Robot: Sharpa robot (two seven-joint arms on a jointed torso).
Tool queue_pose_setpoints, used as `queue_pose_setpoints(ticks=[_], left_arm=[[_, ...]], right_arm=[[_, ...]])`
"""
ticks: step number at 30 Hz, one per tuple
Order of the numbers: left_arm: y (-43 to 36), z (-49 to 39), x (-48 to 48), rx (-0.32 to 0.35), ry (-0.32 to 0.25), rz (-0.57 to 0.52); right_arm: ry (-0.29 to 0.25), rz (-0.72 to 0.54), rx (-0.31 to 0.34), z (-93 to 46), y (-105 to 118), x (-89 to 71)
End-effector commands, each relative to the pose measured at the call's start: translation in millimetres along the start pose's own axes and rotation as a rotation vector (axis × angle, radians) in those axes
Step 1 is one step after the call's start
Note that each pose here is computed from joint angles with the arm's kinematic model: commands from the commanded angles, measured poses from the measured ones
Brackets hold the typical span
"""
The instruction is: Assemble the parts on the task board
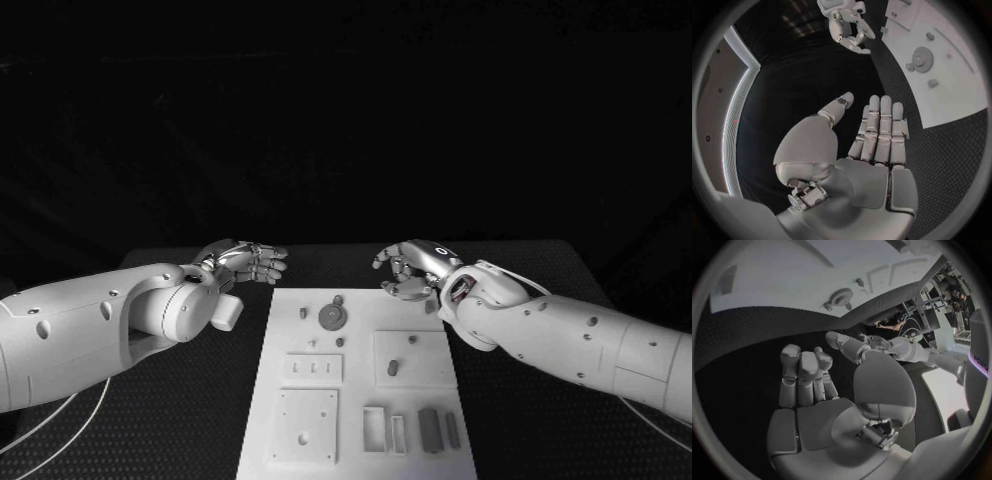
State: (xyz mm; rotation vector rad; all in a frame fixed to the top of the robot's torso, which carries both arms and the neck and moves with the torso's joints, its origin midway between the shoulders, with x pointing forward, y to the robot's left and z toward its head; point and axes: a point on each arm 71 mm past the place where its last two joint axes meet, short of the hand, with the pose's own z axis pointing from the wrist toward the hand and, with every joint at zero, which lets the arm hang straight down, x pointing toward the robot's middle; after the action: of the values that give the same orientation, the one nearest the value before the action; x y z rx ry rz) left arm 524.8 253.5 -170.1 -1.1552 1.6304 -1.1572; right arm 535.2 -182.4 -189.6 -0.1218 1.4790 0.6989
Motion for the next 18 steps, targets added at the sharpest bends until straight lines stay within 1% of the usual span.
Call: queue_pose_setpoints(ticks=[1, 2, 3, 5, 10, 14, 18], left_arm=[[-2.3, 1.2, -0.7, 0.02, 0.007, 0.003], [-2.3, 1.5, -1.3, 0.02, 0.007, 0.003], [-2.2, 1.6, -1.5, 0.02, 0.008, 0.003], [-2.1, 2.4, -1.7, 0.02, 0.01, 0.003], [-0.6, 3.8, -2.0, 0.017, 0.013, 0.006], [0.2, 3.9, -2.7, 0.016, 0.014, 0.006], [0.4, 4.2, -3.1, 0.014, 0.012, 0.007]], right_arm=[[0.047, 0.123, -0.019, -6.8, -10.6, -8.4], [0.063, 0.119, -0.012, -10.5, -18.3, -13.4], [0.065, 0.114, -0.003, -14.1, -24.5, -16.9], [0.087, 0.111, 0.009, -20.1, -34.1, -19.8], [0.114, 0.101, 0.059, -32.1, -59.7, -26.8], [0.13, 0.093, 0.094, -37.5, -74.6, -27.2], [0.147, 0.093, 0.123, -43.3, -85.4, -19.9]])
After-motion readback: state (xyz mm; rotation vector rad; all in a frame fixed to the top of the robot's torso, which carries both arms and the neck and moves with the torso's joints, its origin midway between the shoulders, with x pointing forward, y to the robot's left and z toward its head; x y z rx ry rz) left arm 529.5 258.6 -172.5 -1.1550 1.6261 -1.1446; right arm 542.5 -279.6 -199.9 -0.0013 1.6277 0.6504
